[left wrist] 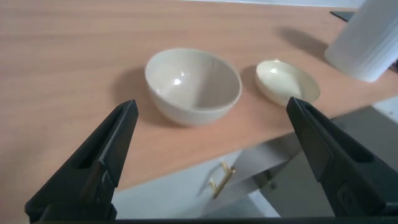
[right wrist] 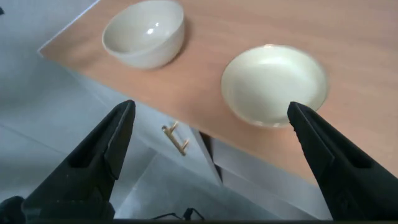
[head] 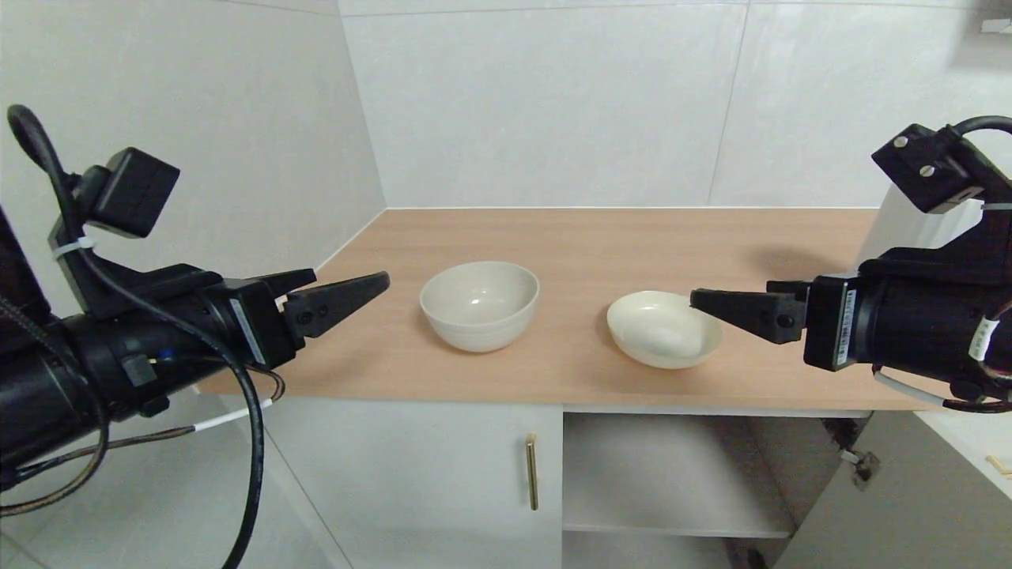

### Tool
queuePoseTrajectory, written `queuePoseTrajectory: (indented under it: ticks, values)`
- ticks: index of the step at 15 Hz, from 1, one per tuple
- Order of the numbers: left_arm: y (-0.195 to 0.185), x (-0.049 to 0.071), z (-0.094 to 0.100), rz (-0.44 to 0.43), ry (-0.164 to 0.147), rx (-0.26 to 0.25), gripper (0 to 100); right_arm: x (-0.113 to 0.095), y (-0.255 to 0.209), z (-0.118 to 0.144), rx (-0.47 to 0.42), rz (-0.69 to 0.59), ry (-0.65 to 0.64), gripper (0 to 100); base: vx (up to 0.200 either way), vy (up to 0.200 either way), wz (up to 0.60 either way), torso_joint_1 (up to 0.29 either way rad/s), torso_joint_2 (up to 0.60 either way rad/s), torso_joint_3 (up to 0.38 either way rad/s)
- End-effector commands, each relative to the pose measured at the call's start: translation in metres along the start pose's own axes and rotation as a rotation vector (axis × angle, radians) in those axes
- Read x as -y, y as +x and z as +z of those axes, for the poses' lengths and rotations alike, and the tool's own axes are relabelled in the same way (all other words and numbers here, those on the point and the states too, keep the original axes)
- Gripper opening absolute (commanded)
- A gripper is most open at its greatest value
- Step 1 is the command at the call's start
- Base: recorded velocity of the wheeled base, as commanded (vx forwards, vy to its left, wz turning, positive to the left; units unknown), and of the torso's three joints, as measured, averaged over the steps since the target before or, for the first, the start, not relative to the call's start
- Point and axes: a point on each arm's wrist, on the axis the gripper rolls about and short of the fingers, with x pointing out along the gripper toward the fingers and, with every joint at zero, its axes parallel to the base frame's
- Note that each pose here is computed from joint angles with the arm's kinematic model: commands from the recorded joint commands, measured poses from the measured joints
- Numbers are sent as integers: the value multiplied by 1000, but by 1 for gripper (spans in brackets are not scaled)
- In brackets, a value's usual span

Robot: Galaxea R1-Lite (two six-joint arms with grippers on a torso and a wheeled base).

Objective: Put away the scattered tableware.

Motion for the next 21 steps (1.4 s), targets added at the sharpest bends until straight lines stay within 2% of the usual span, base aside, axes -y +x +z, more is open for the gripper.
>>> queuePoseTrajectory:
  ticks: [1,3,5,6,7,8,9,10,11,12,13,16,18,19,21]
  values:
    - [5,-1,0,6,-14,-12,100,2,14,-3,-31,-19,1,100,0,0,0,183,-481,-315]
    - [8,-1,2,13,-33,-38,100,7,24,-3,-43,-46,5,100,0,0,0,193,-493,-303]
    - [14,-1,8,36,-48,-104,100,12,34,-1,-45,-69,11,100,0,0,0,139,-352,-210]
    - [20,-2,11,62,-65,-143,100,19,40,0,-47,-98,18,100,0,0,0,61,-144,-90]
    - [24,-3,13,85,-75,-163,100,25,46,1,-54,-122,23,100,0,0,0,41,-80,-51]
    - [36,-5,16,138,-102,-220,100,42,66,7,-51,-189,40,100,0,0,0,27,-51,-32]
    - [41,-7,16,162,-104,-238,100,46,74,11,-42,-212,43,100,0,0,0,0,0,0]
    - [53,-10,22,230,-100,-265,100,54,93,6,-94,-301,41,100,0,0,0,0,0,0]
    - [53,-10,22,230,-100,-265,100,54,93,6,-94,-301,41,100,0,0,0,0,0,0]
    - [72,-20,20,349,-97,-327,100,60,113,-9,-180,-405,23,100,0,0,0,0,0,0]
    - [84,-25,9,379,-100,-379,100,62,117,-11,-190,-419,23,100,0,0,0,0,0,0]
    - [102,-33,-7,415,-97,-434,100,65,127,-19,-221,-428,27,100,0,0,0,0,0,0]
    - [110,-36,-13,433,-102,-449,100,65,130,-22,-228,-432,39,100,0,0,0,0,0,0]
    - [120,-39,-19,455,-121,-462,100,65,131,-22,-224,-439,40,100,0,0,0,0,0,0]
    - [129,-38,-23,448,-123,-470,100,65,131,-22,-225,-442,40,100,0,0,0,0,0,0]
